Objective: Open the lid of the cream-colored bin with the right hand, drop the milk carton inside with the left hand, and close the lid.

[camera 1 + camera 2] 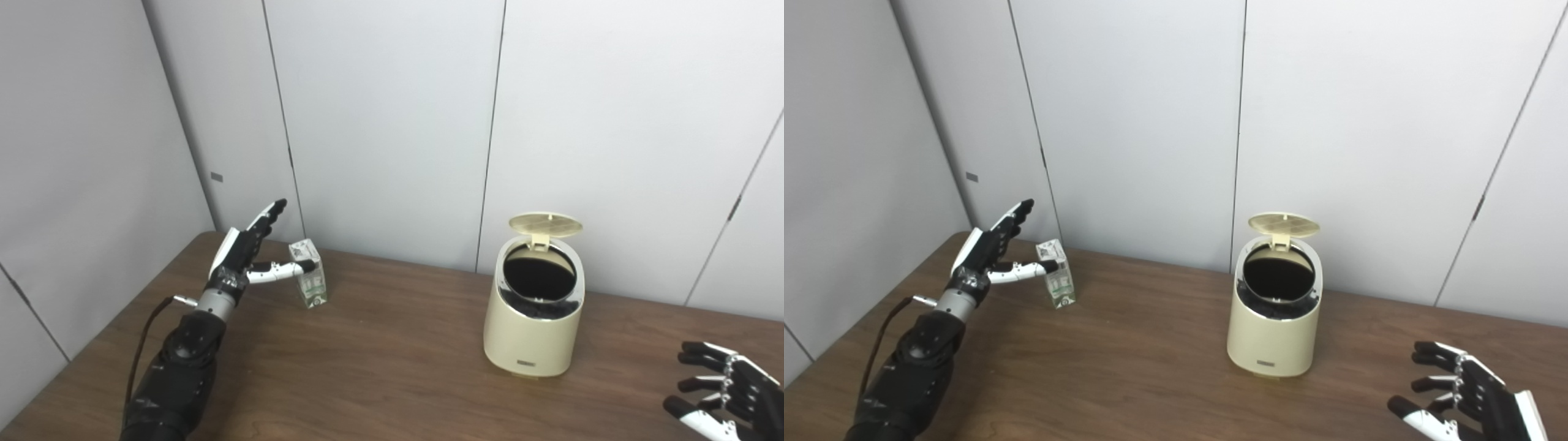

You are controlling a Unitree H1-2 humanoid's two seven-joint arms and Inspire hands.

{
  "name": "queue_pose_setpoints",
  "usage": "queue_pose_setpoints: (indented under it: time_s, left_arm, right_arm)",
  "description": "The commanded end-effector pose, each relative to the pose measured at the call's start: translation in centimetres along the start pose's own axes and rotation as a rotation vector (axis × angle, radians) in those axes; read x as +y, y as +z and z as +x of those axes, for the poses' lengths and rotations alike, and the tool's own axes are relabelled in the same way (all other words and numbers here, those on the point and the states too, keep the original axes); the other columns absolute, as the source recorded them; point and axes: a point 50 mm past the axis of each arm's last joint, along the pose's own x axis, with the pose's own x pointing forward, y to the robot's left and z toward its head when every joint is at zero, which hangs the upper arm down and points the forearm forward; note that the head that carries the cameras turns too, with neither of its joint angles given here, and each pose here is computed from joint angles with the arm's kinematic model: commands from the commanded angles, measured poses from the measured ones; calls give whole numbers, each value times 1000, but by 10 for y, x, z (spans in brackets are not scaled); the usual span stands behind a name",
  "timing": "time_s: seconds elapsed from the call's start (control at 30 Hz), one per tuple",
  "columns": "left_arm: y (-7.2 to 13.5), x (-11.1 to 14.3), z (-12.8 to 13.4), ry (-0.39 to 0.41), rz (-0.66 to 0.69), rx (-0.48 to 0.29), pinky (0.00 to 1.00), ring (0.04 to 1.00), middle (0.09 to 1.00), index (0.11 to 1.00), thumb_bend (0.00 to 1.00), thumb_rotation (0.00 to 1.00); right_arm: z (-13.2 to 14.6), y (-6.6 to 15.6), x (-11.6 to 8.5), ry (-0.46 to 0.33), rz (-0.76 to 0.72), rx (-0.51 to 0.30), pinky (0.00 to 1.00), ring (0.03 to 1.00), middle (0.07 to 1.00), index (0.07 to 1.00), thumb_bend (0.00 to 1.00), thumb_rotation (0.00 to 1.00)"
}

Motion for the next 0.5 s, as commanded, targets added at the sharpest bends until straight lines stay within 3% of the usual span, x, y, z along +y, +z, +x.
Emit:
queue_pose_setpoints:
  time_s: [0.0, 0.4, 0.47]
  left_arm:
    - [24, 10, 20, 45, -8, -102, 988, 982, 973, 1000, 957, 238]
    - [9, -5, 13, 54, -17, -51, 916, 924, 919, 998, 917, 210]
    - [5, -8, 11, 61, -45, -30, 908, 901, 895, 954, 934, 229]
  right_arm:
    - [9, 20, -10, -14, -14, -83, 328, 552, 683, 675, 1000, 478]
    - [7, 19, -14, -10, -5, -91, 320, 536, 672, 658, 1000, 477]
    - [6, 19, -15, -12, -9, -91, 320, 538, 673, 656, 1000, 471]
